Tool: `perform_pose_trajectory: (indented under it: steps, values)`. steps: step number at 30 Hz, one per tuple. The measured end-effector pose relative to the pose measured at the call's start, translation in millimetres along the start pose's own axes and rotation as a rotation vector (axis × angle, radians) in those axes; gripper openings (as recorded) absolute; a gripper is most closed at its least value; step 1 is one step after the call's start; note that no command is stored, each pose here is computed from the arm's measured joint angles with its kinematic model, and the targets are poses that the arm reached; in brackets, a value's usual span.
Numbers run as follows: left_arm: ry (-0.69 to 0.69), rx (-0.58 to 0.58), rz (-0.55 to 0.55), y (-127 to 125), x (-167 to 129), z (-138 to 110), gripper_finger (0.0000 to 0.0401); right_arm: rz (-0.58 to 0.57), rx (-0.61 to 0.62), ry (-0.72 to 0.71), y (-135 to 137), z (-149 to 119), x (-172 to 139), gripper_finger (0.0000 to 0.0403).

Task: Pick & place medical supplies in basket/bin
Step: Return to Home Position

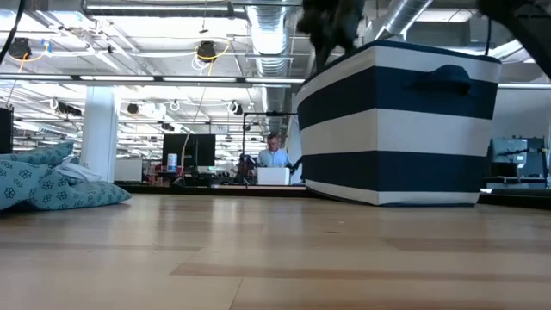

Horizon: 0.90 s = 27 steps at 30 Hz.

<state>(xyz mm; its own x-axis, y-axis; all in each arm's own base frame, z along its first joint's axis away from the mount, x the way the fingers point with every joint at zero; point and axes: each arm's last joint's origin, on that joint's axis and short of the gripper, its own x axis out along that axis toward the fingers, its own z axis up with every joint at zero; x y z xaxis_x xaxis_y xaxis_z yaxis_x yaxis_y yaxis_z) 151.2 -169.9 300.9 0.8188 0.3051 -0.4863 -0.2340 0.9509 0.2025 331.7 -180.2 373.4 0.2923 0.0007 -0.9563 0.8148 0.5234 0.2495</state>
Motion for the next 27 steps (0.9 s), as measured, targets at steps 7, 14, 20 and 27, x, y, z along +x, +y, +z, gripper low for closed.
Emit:
perform_pose_trajectory:
  steps: [7,14,20,27]
  values:
    - [-0.003,0.017,0.017,2,0,-1,0.0000,-0.097,-0.124,-0.374,7,-54,-91,0.0221]
    - [-0.028,0.000,0.152,21,-4,-7,0.0000,-0.139,-0.451,-0.589,31,-156,-142,0.0219]
    - [-0.003,-0.088,0.224,56,-23,-16,0.0000,-0.145,-0.666,-0.666,27,-238,-142,0.0219]
    - [-0.071,0.067,0.083,66,-39,-38,0.0000,-0.075,-0.833,-0.667,-2,-307,-74,0.0221]
